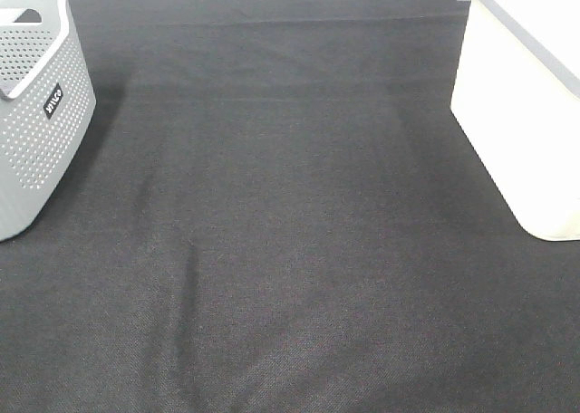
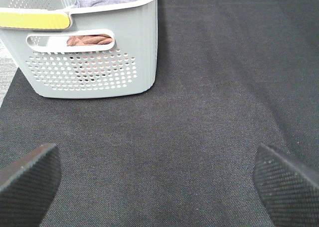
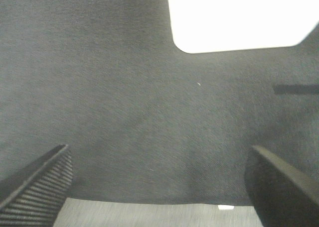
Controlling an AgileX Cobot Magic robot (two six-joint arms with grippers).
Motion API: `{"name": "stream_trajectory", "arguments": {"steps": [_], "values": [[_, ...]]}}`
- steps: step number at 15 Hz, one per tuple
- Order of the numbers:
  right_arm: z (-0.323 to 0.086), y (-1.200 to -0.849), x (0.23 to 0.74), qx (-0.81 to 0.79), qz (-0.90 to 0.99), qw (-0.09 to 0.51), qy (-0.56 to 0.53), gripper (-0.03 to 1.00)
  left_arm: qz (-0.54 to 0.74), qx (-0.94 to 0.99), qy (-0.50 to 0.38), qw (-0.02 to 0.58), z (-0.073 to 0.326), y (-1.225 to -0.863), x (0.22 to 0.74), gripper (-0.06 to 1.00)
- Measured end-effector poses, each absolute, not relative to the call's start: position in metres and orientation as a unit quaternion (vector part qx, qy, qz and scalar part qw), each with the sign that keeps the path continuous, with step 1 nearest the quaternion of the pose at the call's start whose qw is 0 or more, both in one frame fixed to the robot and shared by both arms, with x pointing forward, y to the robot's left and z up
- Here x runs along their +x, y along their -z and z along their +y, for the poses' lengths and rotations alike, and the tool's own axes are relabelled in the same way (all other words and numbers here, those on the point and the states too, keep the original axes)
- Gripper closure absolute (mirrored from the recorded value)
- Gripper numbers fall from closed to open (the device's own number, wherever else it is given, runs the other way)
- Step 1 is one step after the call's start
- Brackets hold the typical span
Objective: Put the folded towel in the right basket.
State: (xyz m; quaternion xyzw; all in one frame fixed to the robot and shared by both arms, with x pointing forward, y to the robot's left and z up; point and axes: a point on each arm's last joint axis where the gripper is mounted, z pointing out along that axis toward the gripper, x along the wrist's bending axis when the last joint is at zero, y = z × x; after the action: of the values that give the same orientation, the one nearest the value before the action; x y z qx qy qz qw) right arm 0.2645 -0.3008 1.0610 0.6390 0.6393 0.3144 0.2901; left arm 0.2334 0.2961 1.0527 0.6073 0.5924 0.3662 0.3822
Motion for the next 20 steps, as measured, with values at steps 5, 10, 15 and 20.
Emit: {"name": "stream_trajectory", "arguments": {"steps": [5,10,15,20], "values": [[-0.306,-1.038,0.236,0.617,0.618,0.338,-0.352,0.06,0.592,0.607,-0.366,0.382,0.296,-1.053,0.233,-0.03],[-0.304,-1.038,0.236,0.618,0.617,0.334,-0.355,0.06,0.592,0.607,-0.366,0.382,0.296,-1.053,0.233,-0.03],[-0.302,-1.038,0.236,0.648,0.586,0.344,-0.345,0.06,0.592,0.607,-0.366,0.382,0.296,-1.053,0.233,-0.03],[-0.302,-1.038,0.236,0.648,0.586,0.344,-0.345,0.06,0.592,0.607,-0.366,0.382,0.296,-1.053,0.233,-0.03]]}}
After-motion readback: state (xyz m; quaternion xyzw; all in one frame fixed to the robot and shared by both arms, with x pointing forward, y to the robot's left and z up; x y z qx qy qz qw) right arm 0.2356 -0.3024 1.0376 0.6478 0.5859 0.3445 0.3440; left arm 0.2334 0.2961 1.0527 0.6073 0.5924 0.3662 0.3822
